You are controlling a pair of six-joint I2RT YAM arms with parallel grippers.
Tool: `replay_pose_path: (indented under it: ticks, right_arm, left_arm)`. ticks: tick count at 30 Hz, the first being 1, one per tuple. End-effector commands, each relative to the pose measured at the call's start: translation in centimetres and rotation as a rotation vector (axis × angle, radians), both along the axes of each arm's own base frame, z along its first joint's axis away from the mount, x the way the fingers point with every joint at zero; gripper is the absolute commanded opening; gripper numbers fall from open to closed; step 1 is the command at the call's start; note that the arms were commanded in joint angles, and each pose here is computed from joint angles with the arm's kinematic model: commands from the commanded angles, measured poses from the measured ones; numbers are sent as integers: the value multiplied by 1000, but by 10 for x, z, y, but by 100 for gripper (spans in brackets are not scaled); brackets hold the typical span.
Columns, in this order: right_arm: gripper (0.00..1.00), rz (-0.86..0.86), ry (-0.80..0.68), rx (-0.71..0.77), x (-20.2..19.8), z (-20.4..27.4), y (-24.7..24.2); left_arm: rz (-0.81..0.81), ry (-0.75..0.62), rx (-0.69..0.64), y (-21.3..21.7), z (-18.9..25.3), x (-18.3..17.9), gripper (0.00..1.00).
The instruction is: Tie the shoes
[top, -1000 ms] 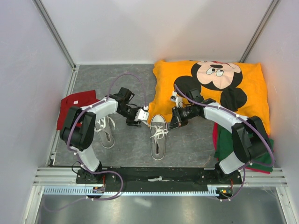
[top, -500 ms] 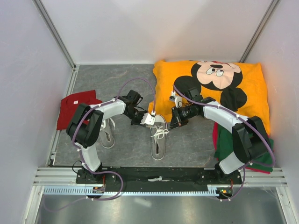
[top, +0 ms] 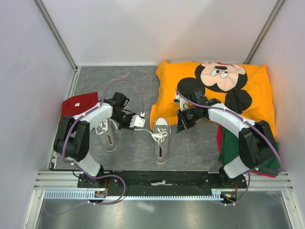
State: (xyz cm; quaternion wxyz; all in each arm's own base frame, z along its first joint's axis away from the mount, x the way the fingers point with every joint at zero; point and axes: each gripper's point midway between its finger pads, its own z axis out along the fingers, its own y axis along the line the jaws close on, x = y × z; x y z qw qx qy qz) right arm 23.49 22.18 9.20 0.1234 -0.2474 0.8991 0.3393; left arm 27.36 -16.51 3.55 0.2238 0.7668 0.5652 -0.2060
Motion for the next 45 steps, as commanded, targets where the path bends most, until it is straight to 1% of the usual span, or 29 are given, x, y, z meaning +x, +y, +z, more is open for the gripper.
replay_pose_path:
  ticks: [1, 3, 5, 6, 7, 8, 9, 11, 12, 13, 14, 17, 18, 21, 26, 29, 30, 32, 33, 34, 35, 41, 43, 45]
  right_arm:
    - [0, 12, -132, -46, 16, 16, -7]
    - [0, 32, -123, -28, 13, 17, -5]
    - [0, 71, -75, 58, 5, 21, 9]
    - [13, 66, -53, 84, 5, 22, 13]
    - [19, 36, -2, 98, 5, 19, 18]
    - [26, 17, 12, 119, 9, 20, 23]
    - [44, 14, 39, 149, 8, 22, 28]
    - [60, -28, 90, 189, 11, 23, 36]
    - [74, -31, 103, 208, 11, 24, 39]
    - [78, -35, 110, 214, 13, 24, 42]
    - [79, -44, 116, 225, 15, 25, 44]
    - [75, -33, 158, 247, 15, 21, 51]
    - [71, -33, 175, 255, 15, 21, 53]
    - [65, -13, 212, 260, 7, 16, 60]
    - [60, 6, 246, 262, -1, 11, 68]
    - [47, 8, 260, 264, -4, 13, 67]
    - [34, 11, 252, 258, -5, 13, 67]
    - [21, 26, 230, 228, -8, 13, 60]
    - [8, 24, 212, 201, -7, 10, 55]
    - [3, 28, 188, 185, -7, 12, 52]
    - [0, 41, 179, 154, -9, 9, 44]
    - [0, 44, 47, 16, 6, 4, 19]
    - [0, 68, -18, -4, 13, 10, 16]
    - [0, 73, -72, -55, 22, 12, 9]
  left_arm:
    - [-35, -17, -15, 15, 20, -26, 2]
    - [-29, -23, -34, 15, 25, -35, 2]
    - [-40, -15, -65, 11, 27, -43, 2]
    - [-43, -11, -72, 9, 27, -44, 2]
    - [-51, -4, -75, 6, 27, -46, 2]
    - [-51, -8, -77, 3, 28, -44, 2]
    - [-39, 4, -79, 2, 29, -44, 1]
    - [-32, 9, -92, -2, 32, -41, 1]
    - [-31, 11, -91, -2, 32, -41, 2]
    - [-32, 9, -92, -2, 32, -41, 2]
    - [-33, 8, -92, -2, 32, -41, 1]
    - [-39, 6, -95, -3, 31, -41, 2]
    - [-37, 7, -97, -3, 31, -41, 2]
    - [-35, 3, -102, -4, 32, -39, 2]
    - [-31, -10, -107, -5, 32, -35, 2]
    - [-23, -9, -104, -6, 31, -33, 1]
    - [-16, -7, -103, -6, 32, -33, 2]
    - [0, -7, -96, -2, 32, -33, 2]
    - [5, -9, -99, -1, 33, -33, 1]
    - [15, -18, -102, 4, 36, -32, 2]
    - [17, -17, -98, 8, 33, -35, 2]
    - [65, -5, -73, 37, 28, -40, 2]
    - [72, -11, -67, 46, 28, -41, 2]
    - [69, -26, -63, 50, 29, -43, 1]
